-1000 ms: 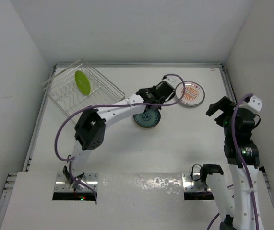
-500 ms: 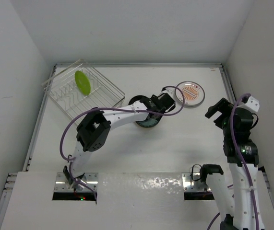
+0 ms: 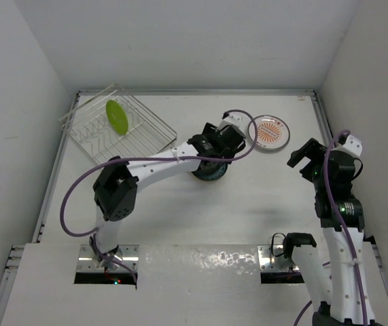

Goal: Unload the plates from the dish rack

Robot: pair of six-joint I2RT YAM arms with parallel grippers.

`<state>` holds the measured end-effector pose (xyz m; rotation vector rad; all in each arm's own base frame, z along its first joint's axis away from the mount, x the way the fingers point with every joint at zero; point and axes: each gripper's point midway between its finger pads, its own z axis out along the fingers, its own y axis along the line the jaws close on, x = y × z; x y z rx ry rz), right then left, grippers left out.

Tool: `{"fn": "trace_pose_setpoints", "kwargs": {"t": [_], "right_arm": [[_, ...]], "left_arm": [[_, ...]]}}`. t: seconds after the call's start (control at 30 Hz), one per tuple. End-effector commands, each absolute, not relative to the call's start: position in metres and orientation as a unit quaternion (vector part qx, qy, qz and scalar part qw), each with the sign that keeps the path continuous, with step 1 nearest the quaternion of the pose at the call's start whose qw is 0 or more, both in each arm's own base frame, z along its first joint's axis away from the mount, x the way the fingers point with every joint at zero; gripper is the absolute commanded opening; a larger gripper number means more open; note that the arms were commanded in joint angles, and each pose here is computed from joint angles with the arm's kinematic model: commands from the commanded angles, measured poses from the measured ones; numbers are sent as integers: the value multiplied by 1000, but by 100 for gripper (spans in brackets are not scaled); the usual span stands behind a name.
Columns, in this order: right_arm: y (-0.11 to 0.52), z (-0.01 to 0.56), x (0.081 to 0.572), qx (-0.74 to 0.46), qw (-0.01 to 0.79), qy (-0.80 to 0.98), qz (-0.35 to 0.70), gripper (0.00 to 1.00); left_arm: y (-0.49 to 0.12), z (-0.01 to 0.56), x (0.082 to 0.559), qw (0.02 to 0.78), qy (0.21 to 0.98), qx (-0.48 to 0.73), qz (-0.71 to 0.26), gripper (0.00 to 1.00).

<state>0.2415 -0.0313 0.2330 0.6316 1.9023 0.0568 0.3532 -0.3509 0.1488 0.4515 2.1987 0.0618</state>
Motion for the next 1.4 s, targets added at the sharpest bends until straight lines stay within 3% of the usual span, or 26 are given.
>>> {"fn": "trace_pose_setpoints", "kwargs": {"t": [0.0, 0.07, 0.13, 0.23, 0.37, 0.47, 0.6, 0.83, 0.97, 1.0, 1.03, 1.23, 1.37], "right_arm": [[-26, 238, 252, 251, 553, 794, 42, 99], [-19, 234, 256, 238, 550, 798, 57, 99], [-2, 235, 266, 205, 554, 800, 99, 99], [12, 220, 275, 181, 530, 818, 128, 99], [27, 199, 283, 158, 499, 837, 159, 99], [35, 188, 288, 146, 480, 847, 177, 99], [37, 178, 290, 136, 468, 855, 179, 99], [40, 162, 293, 136, 456, 860, 187, 99], [41, 157, 294, 134, 452, 861, 190, 99], [41, 157, 294, 134, 452, 862, 189, 99], [41, 158, 294, 133, 453, 861, 189, 99], [40, 161, 294, 137, 457, 859, 187, 99], [40, 166, 293, 139, 461, 856, 189, 99]], "left_arm": [[-315, 206, 382, 497, 864, 77, 22, 73], [-297, 212, 394, 502, 865, 33, -3, 81], [-250, 225, 416, 508, 860, -36, -23, 84], [-182, 253, 440, 543, 827, -142, -35, 97], [-76, 261, 473, 553, 787, -273, -14, 98], [-31, 256, 494, 545, 775, -320, -13, 97], [0, 224, 527, 512, 795, -324, 19, 88], [27, 175, 561, 470, 817, -330, 45, 62], [34, 153, 567, 456, 823, -336, 47, 57], [33, 153, 567, 457, 822, -336, 46, 54], [33, 153, 567, 457, 822, -336, 46, 40], [36, 186, 562, 485, 813, -320, 47, 11], [36, 216, 559, 504, 813, -286, 51, 7]]}}
